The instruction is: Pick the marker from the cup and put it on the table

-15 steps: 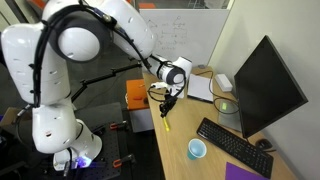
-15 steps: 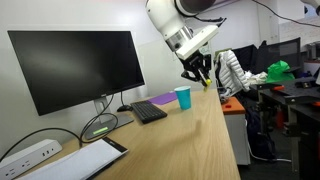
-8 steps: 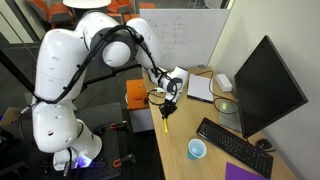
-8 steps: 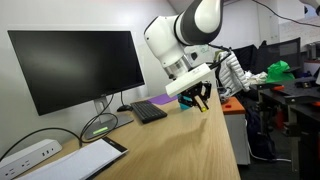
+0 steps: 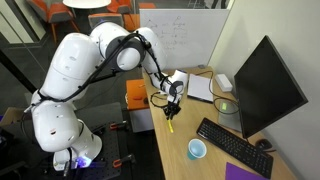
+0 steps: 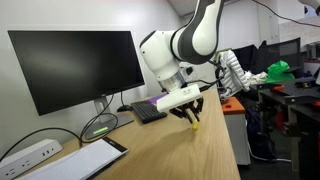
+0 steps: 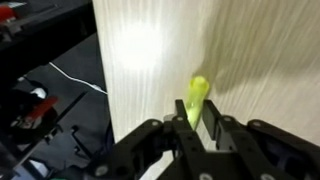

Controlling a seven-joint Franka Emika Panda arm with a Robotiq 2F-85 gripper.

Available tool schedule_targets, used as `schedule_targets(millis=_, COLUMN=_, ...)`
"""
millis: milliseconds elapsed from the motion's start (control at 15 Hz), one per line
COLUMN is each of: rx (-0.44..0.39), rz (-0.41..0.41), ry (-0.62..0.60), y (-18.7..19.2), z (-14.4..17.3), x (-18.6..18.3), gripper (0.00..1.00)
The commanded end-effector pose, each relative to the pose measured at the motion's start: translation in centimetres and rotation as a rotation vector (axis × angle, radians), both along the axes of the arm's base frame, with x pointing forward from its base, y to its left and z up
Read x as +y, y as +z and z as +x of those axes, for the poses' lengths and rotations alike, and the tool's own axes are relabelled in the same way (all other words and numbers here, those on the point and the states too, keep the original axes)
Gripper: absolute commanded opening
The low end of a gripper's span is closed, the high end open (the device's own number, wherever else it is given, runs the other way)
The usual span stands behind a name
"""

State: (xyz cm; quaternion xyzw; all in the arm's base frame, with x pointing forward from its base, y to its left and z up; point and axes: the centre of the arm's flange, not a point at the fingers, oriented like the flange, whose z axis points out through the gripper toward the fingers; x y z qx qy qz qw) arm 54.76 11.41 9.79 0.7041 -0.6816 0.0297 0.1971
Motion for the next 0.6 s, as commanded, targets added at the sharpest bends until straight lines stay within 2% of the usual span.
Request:
schedule_targets(millis=0, rx=-0.032, rz=0.031, ry=-0.01, y=0.2, z=0.6, x=0.6, gripper=0.58)
schedule_targets(millis=333, rx=0.001, rz=0.145, ry=0.03, y=4.3, z=1.1, x=0.0, gripper=0.98)
schedule_targets(millis=533, rx=0.043, rz=0.265, ry=0.072, y=8.8, z=1.4, x=-1.1, gripper=1.0)
